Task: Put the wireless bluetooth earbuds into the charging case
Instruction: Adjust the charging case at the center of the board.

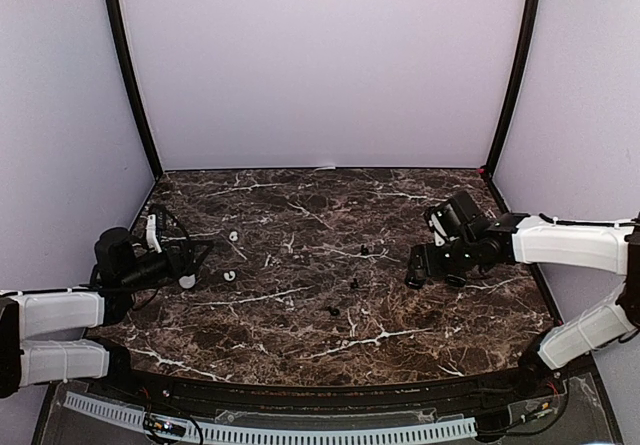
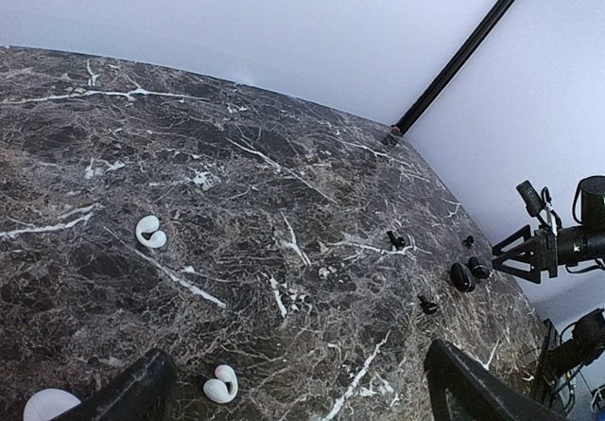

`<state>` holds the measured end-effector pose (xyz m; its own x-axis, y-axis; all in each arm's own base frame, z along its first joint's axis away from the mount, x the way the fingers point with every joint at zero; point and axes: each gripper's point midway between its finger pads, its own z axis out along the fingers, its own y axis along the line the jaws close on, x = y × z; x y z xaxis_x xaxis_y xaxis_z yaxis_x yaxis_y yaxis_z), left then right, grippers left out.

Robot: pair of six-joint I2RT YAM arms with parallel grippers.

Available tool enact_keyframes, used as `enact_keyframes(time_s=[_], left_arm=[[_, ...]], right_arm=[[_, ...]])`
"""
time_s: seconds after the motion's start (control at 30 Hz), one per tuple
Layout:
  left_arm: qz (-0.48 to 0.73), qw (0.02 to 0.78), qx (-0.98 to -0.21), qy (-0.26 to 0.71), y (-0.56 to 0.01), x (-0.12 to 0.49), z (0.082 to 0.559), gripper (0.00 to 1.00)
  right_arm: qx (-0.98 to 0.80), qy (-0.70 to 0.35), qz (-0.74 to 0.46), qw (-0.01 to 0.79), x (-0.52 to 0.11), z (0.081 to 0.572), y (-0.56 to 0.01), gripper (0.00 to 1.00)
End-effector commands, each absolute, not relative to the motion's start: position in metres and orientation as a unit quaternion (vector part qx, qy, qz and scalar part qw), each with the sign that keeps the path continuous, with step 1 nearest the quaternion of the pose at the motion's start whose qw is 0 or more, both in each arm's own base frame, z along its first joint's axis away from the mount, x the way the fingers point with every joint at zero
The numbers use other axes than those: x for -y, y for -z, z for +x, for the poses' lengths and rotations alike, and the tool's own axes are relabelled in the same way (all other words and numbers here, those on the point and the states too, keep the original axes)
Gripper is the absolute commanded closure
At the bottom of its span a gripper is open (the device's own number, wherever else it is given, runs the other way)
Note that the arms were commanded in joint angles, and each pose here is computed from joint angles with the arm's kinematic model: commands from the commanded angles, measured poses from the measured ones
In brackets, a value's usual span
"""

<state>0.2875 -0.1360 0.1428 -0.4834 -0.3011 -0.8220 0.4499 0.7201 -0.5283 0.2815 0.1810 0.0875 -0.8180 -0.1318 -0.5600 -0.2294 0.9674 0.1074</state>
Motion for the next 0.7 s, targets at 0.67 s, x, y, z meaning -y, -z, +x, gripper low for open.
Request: enact_keyframes(time_s=[0.67], left_arm=[[0.055, 0.509, -0.776, 0.369, -0.14, 0.136, 0.284, 0.05]], right_arm=[[-0.953, -0.197, -0.125, 0.19, -0.245, 0.264, -0.057, 0.19]])
